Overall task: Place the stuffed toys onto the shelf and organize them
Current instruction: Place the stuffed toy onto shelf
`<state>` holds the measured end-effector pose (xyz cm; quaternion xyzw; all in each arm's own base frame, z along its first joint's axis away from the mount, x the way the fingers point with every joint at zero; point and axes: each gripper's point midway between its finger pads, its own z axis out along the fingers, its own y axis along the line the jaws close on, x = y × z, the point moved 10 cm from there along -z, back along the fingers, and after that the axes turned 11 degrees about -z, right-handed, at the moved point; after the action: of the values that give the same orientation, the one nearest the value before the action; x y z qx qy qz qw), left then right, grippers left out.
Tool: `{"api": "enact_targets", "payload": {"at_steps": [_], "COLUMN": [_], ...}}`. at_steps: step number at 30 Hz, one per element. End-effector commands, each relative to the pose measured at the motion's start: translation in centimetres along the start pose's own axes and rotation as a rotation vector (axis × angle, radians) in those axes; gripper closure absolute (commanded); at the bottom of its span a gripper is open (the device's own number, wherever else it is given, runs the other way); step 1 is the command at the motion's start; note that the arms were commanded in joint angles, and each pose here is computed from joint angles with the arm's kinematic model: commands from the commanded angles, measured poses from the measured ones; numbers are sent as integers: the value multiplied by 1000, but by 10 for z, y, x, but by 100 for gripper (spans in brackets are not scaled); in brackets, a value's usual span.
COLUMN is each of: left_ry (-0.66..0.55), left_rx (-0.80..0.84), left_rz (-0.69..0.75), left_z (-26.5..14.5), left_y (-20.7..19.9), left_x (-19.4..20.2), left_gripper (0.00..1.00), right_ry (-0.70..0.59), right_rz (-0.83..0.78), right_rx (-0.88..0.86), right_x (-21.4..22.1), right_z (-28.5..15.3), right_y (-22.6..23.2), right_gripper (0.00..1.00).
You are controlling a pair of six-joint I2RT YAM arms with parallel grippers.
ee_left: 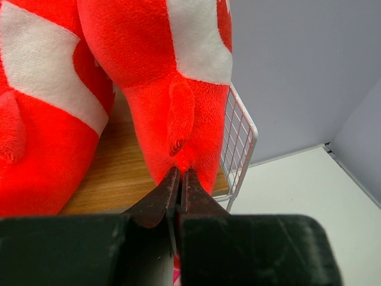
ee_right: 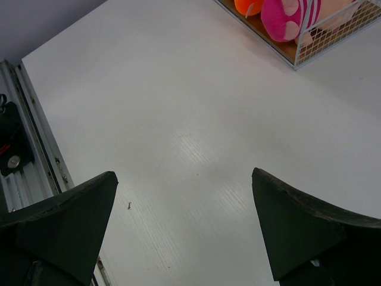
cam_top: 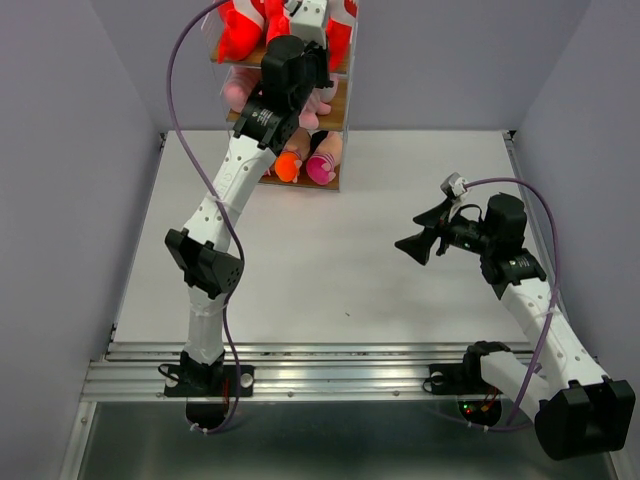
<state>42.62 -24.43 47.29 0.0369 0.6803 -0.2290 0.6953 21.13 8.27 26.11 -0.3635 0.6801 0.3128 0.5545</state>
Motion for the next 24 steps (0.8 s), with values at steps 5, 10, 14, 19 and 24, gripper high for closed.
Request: {"api": "enact_targets", "payload": {"at_steps": [5,10,14,19,24], "left_ry": [-131,-151,-177,-219,-244], "left_rx": [61,72,83,106,122], "left_rz": [-67,-83,-101,-120,-135], "left_z": [-26,-33,-40,-52,-62], "left_y": [-10,-12,-14,-17,-20], "left_x": [-50,-59,-68,-84,-94], "left_gripper": [72,55,47,42,38], "right_ry": [-35,-32,-33,-32,-33], "right_rz": [-49,-47,-47,-44,-45], "right_rx": [23,23,23,30,31], "right_x": [-4,-3,-3,-2,-2], "right_z": [-3,-2,-2,-4,-4], "right_y": [-3,-3,-3,-5,-5], "right_gripper": [0,0,0,0,0]}}
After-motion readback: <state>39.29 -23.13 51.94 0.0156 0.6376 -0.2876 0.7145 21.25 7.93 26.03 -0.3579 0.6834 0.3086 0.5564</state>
